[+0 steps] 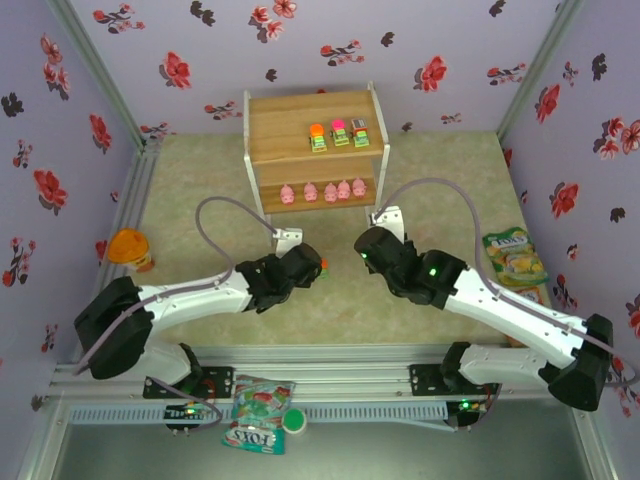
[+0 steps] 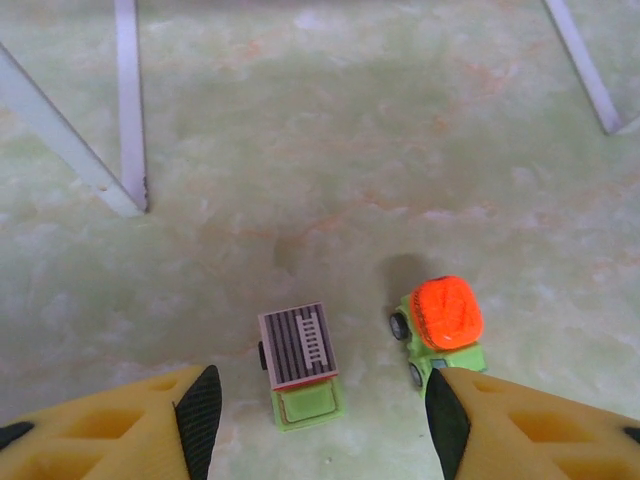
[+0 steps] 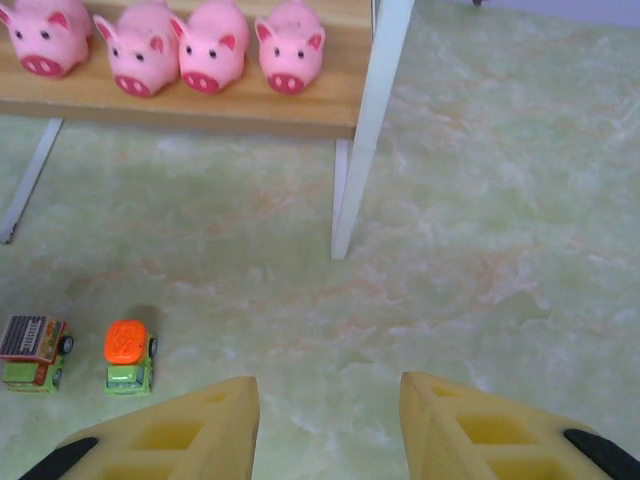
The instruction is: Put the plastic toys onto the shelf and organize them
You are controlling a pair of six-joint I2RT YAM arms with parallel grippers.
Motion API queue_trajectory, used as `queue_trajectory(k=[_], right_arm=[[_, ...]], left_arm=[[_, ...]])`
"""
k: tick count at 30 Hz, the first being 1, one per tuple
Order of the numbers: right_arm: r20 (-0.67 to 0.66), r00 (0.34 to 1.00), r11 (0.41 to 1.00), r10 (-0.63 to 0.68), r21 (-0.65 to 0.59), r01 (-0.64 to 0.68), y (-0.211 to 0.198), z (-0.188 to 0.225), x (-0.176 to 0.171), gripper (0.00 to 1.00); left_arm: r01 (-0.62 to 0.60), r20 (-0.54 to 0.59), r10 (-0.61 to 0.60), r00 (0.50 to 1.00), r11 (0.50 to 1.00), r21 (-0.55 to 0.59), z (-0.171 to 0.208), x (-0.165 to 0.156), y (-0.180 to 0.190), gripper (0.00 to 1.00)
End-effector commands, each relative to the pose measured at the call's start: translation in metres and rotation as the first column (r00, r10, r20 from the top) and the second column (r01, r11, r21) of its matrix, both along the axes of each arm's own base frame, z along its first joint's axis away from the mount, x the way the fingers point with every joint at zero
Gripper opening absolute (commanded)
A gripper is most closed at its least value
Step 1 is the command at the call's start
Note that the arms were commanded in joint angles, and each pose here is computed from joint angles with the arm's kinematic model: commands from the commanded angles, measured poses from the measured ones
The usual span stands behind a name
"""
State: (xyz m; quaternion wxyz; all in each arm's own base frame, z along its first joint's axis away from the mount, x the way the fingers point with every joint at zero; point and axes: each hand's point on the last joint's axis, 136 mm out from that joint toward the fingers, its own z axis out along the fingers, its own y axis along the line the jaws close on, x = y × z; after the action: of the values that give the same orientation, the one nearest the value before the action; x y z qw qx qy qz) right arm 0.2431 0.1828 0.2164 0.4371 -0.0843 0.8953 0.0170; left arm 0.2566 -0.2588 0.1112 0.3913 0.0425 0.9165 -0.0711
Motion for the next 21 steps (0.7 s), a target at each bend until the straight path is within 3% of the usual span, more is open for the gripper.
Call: queue_trajectory(k=[1,21], right_arm=[[0.009,1.0,0.997,-0.025,0.078,0.024,0.001,0.0,-0.002,0.42],[-0.047,0.999,0.995,-0.025,0.097,0.03,-0.003,-0.034,-0.012,0.42]], left_arm=[[-0.089,-0.003,0.089,0.996,0.995,0.037,-0.003,0.003,0.01,0.6],[-0.178,-0.109,0.185,0.977,0.981,0.073,-0.056,-0.001,0.004,0.55]])
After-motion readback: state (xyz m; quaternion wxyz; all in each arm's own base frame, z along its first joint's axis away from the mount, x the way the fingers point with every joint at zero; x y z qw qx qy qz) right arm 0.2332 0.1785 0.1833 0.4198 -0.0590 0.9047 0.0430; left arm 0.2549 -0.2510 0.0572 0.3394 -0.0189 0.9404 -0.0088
